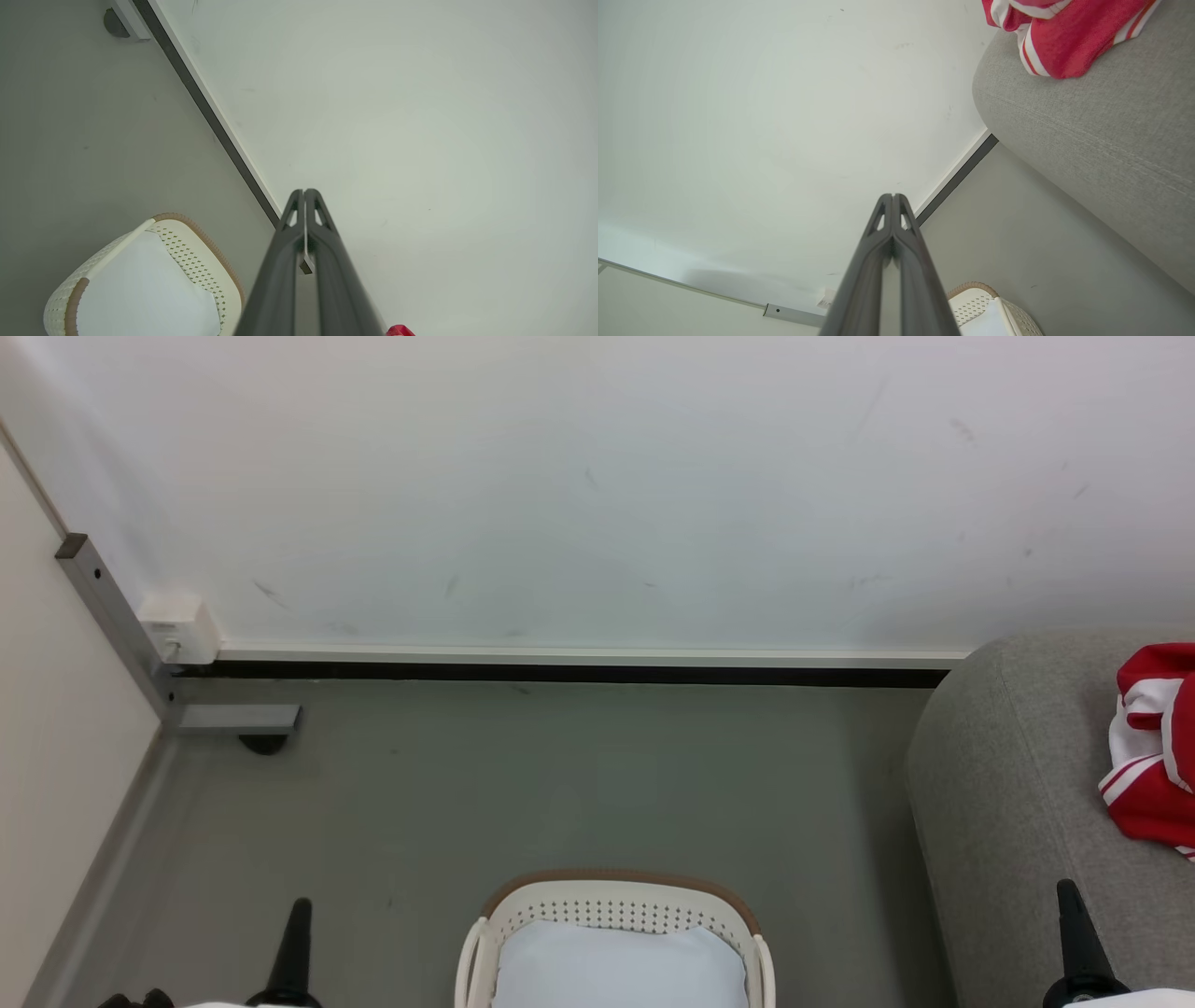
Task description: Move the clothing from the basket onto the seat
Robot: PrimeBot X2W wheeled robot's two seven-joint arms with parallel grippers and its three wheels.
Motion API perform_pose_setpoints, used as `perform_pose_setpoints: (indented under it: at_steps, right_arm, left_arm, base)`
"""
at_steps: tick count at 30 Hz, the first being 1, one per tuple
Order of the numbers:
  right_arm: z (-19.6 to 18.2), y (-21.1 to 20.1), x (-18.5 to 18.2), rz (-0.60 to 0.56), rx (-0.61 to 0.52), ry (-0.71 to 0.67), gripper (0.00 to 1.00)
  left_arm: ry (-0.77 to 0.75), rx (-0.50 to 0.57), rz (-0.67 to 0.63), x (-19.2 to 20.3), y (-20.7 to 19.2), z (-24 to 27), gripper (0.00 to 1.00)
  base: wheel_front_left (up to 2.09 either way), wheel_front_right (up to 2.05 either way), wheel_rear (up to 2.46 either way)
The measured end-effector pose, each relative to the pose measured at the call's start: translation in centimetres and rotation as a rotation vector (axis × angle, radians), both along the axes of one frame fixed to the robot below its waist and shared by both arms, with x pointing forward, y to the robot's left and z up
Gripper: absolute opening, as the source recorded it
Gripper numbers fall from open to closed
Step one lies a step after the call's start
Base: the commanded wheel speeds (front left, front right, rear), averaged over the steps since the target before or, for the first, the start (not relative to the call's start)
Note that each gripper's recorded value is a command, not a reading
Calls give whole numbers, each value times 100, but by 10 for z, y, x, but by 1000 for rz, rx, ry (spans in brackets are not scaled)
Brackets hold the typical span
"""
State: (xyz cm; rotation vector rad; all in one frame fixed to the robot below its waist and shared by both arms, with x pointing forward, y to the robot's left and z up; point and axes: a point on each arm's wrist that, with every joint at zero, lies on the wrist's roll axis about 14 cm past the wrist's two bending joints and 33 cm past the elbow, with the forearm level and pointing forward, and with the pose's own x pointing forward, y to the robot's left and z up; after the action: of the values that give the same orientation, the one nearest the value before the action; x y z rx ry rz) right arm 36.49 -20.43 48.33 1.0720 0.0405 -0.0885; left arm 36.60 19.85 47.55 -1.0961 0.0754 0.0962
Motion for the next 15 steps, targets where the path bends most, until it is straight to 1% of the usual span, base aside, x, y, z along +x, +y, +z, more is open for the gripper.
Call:
perform_pose_setpoints:
  at_steps: [15]
  right_arm:
    - [6,2,7,5,156,-21,0]
  left_arm:
    - [-24,-148,0,7,-1,7,0]
  base:
    - [0,0,0]
